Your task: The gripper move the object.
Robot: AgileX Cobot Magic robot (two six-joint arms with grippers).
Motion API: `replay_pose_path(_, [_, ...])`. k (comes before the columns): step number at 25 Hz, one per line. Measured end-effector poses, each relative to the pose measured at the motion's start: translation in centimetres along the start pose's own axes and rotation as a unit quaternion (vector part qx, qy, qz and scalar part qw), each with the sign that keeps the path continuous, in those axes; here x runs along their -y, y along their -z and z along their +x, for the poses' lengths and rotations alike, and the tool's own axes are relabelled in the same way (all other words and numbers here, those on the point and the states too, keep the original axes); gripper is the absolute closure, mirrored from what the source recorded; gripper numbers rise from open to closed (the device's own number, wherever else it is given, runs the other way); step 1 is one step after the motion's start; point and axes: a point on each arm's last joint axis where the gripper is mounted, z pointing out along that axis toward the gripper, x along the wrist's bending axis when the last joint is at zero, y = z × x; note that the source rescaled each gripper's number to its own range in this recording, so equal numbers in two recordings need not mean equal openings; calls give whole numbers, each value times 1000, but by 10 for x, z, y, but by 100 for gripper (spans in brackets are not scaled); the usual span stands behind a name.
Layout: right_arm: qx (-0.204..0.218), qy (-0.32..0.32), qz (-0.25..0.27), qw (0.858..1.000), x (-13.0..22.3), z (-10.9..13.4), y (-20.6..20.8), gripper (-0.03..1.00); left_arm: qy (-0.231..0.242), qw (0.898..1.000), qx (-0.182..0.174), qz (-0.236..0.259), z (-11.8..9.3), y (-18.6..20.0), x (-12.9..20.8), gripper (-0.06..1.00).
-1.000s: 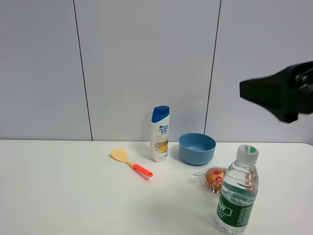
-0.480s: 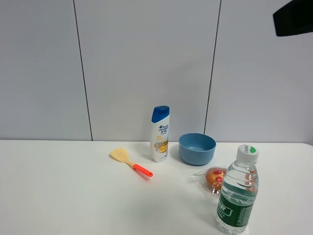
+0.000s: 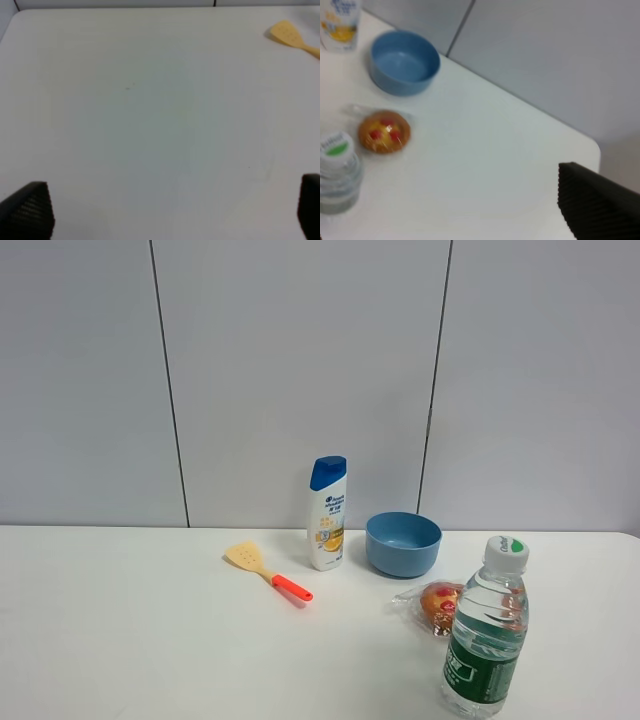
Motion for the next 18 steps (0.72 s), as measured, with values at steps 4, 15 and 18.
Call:
replay_pose_path(4, [55,-58,17,997,17,-12,19,-3,0,1000,0,0,0,0,0,-6])
replay_pose_path(15, [164,-245,-18,955,69,3,81,5,0,1000,0,0,0,0,0,-6])
replay_pose_path(18, [181,-260,-45,947,97,17,87,6,0,1000,0,0,0,0,0,-6])
